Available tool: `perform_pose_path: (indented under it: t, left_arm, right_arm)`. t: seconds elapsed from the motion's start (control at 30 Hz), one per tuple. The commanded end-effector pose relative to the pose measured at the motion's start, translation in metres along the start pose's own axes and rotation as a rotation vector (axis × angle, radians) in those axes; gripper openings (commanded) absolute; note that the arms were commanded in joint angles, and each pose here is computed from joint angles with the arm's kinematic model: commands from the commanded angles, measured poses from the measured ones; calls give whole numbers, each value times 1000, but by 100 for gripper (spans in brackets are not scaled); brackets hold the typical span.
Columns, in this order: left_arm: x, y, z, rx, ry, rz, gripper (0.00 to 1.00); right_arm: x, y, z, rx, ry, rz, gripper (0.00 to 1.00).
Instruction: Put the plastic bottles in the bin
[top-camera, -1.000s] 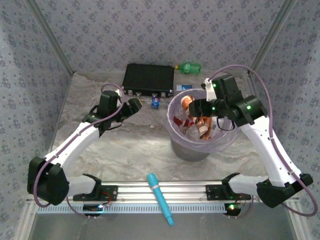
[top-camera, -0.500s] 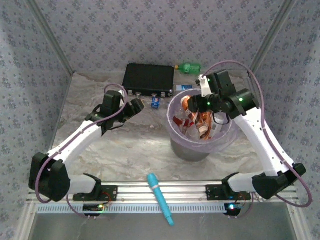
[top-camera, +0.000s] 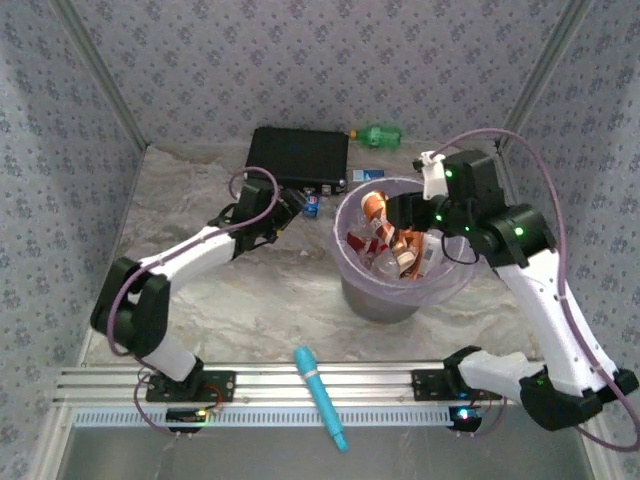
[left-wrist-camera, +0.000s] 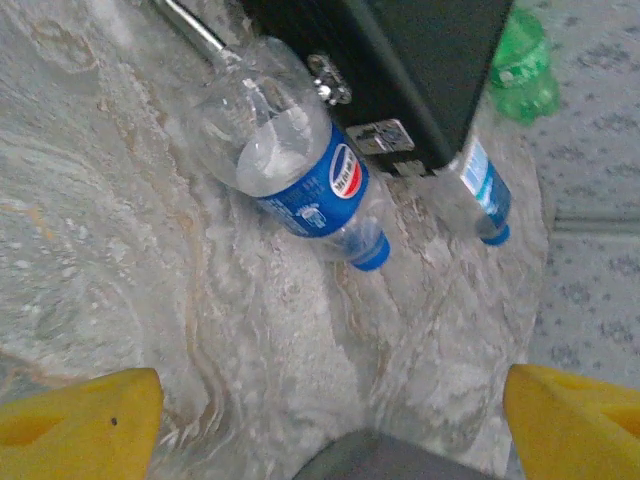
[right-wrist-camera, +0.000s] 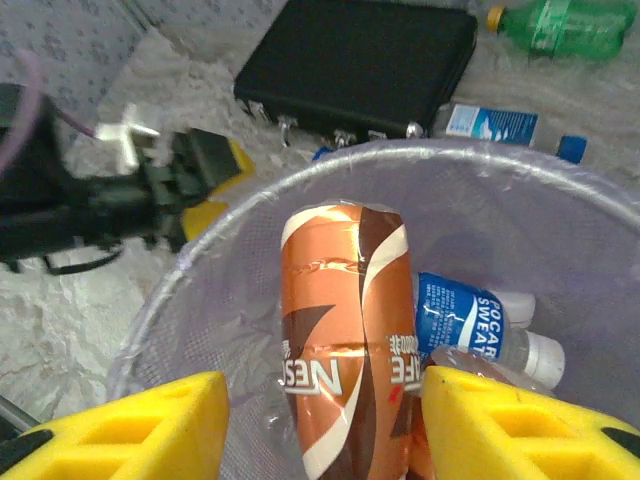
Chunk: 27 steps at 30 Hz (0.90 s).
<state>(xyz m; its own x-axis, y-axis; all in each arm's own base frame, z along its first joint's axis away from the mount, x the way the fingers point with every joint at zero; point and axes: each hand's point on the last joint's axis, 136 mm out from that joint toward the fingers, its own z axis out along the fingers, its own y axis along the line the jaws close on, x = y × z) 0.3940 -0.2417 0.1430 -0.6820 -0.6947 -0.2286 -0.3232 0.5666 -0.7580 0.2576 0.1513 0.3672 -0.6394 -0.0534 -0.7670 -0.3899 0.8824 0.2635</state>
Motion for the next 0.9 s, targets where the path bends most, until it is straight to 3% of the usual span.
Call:
perform_pose_path:
  t: [0.0, 0.37, 0.63, 0.87]
  left_arm:
    - [-16, -17, 23, 46, -74, -156, 88]
    - [-36, -9, 76, -9, -189, -219, 88]
    - [-30, 5, 103, -52, -169, -272, 86]
    - [-26, 22, 112, -78, -173, -310, 79]
  right_arm:
    - [5, -7, -2, 30, 7, 21, 56]
    - [32, -15, -20, 54, 40, 37, 62]
    - [38, -21, -29, 74, 31, 40, 63]
    - [40, -25, -29, 81, 30, 47, 63]
